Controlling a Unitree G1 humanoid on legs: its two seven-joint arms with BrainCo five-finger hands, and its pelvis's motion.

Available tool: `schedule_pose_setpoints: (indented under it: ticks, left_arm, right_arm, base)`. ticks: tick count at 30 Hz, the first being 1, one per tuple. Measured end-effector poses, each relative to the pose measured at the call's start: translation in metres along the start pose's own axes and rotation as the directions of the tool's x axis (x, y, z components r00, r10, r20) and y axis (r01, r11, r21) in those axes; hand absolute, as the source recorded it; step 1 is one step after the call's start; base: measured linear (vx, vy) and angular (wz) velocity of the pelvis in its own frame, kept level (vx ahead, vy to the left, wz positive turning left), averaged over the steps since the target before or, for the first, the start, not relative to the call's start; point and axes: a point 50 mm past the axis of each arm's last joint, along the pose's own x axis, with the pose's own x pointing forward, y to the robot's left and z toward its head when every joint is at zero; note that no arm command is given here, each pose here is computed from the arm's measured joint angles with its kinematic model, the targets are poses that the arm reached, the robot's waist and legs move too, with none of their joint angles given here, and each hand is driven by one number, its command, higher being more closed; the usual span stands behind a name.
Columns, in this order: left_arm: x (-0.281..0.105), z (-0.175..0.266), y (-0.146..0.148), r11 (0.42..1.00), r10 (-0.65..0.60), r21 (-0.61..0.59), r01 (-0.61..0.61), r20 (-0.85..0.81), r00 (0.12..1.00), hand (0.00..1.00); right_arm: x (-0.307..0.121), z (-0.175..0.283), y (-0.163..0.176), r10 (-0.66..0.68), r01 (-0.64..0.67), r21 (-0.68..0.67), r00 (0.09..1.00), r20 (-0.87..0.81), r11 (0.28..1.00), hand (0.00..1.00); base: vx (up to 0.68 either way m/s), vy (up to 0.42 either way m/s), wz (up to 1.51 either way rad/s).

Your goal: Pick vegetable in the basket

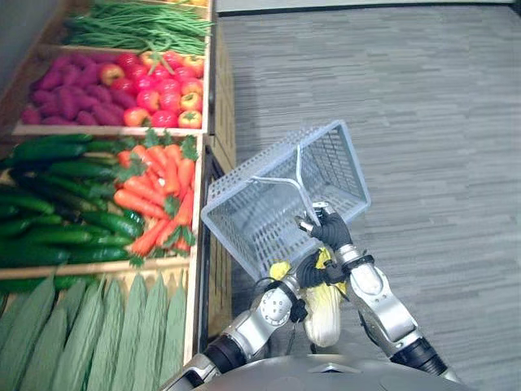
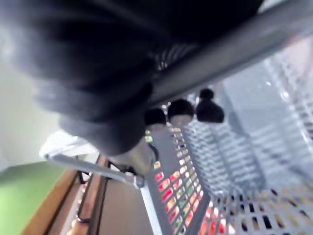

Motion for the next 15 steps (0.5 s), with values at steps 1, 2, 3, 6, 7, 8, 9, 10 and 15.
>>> schedule_pose_setpoints:
  ticks: [1, 2, 3, 6, 7, 8, 9, 10, 15]
  left_arm:
    - [0.0, -0.001, 0.0, 1.0, -0.006, 0.013, 0.006, -0.004, 1.0, 0.0]
    - [0.001, 0.0, 0.002, 0.999, -0.013, 0.045, 0.013, 0.001, 1.0, 0.0]
    - [0.002, 0.001, 0.002, 0.998, -0.016, 0.064, 0.015, 0.006, 1.0, 0.0]
    - [0.007, 0.007, 0.007, 0.995, -0.018, 0.104, 0.015, 0.029, 0.999, 0.0]
    - [0.008, 0.009, 0.008, 0.994, -0.017, 0.109, 0.013, 0.036, 0.999, 0.0]
    - [0.009, 0.01, 0.01, 0.993, -0.015, 0.114, 0.011, 0.041, 0.999, 0.0]
    - [0.01, 0.011, 0.01, 0.993, -0.015, 0.116, 0.01, 0.044, 0.999, 0.0]
    - [0.009, 0.01, 0.011, 0.993, -0.016, 0.119, 0.011, 0.044, 0.999, 0.0]
    - [0.015, 0.009, 0.008, 0.997, 0.002, 0.074, -0.003, 0.016, 1.0, 0.0]
  right_arm:
    - [-0.001, 0.0, -0.002, 0.013, -0.013, 0.018, 1.0, -0.008, 1.0, 1.0]
    - [-0.005, 0.0, -0.007, 0.035, -0.034, 0.056, 0.999, -0.019, 0.998, 1.0]
    - [-0.006, 0.0, -0.01, 0.04, -0.039, 0.069, 0.999, -0.024, 0.997, 1.0]
    - [-0.01, 0.002, -0.019, 0.052, -0.046, 0.134, 0.998, -0.04, 0.99, 1.0]
    - [-0.011, 0.003, -0.023, 0.054, -0.046, 0.157, 0.997, -0.047, 0.987, 1.0]
    - [-0.013, 0.003, -0.026, 0.053, -0.043, 0.174, 0.997, -0.053, 0.984, 1.0]
    - [-0.013, 0.003, -0.027, 0.052, -0.041, 0.185, 0.997, -0.055, 0.982, 1.0]
    - [-0.015, 0.001, -0.027, 0.05, -0.037, 0.194, 0.997, -0.063, 0.98, 1.0]
    - [-0.044, -0.029, -0.03, 0.049, 0.005, 0.251, 0.977, -0.21, 0.968, 1.0]
  base:
    - [0.21, 0.039, 0.02]
    - [0.22, 0.015, 0.08]
    - [0.22, 0.002, 0.06]
    - [0.25, -0.106, 0.08]
    - [0.22, -0.265, 0.13]
    - [0.17, -0.229, 0.13]
    - [0.24, -0.363, 0.09]
    - [0.3, -0.42, 0.13]
    - [0.31, -0.448, 0.11]
